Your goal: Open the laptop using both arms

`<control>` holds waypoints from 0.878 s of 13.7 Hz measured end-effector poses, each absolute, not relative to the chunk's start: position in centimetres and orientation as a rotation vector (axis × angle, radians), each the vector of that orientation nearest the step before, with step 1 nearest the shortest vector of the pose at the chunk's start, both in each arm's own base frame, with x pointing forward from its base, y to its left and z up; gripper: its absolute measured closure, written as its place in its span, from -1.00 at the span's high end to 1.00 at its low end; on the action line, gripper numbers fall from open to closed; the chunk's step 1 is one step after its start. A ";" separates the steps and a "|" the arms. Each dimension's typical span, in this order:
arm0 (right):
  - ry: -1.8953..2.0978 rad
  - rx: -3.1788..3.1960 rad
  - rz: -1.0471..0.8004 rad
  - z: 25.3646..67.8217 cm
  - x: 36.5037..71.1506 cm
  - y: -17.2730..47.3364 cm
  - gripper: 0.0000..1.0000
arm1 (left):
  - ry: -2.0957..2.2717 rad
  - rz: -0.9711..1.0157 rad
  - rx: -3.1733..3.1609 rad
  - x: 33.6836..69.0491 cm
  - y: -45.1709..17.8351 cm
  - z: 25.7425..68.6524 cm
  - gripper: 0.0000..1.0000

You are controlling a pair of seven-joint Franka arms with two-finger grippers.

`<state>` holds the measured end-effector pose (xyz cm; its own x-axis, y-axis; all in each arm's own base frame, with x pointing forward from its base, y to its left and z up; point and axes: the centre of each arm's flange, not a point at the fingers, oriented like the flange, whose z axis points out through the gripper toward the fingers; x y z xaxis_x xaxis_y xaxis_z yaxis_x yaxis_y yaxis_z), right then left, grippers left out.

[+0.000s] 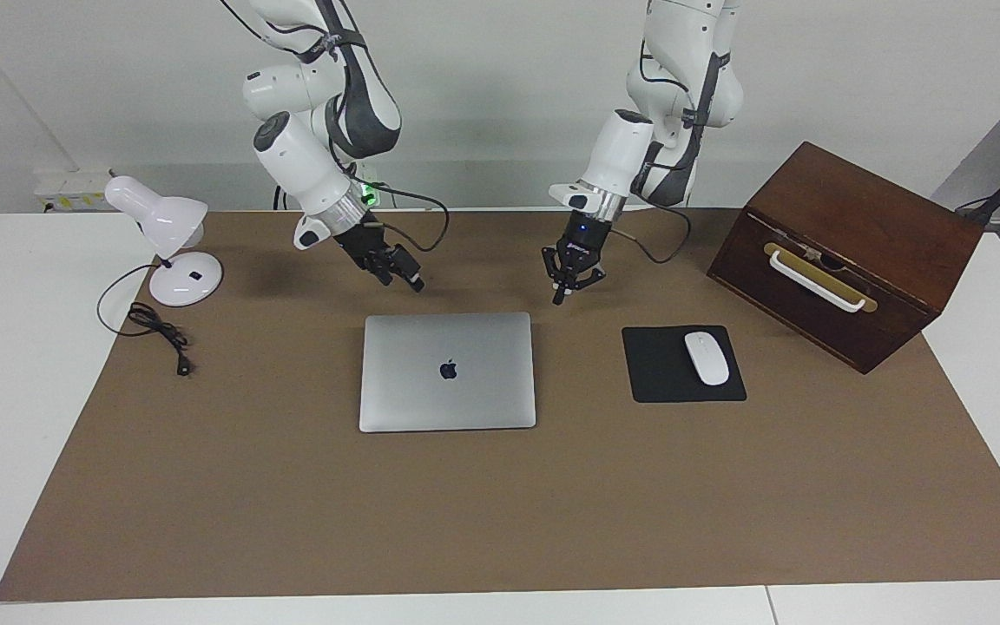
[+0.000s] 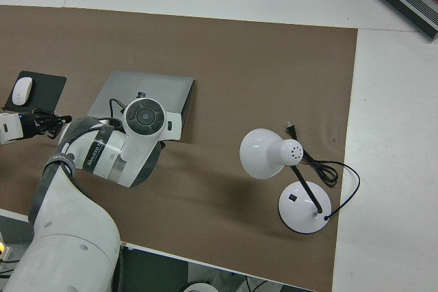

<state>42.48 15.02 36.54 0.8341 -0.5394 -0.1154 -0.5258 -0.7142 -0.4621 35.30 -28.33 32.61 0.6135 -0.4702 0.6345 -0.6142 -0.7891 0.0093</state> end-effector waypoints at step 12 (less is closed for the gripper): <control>0.851 -2.553 -0.074 33.0 42.9 15.0 1.00 | -0.924 0.968 2.552 36.5 -32.2 28.8 -0.98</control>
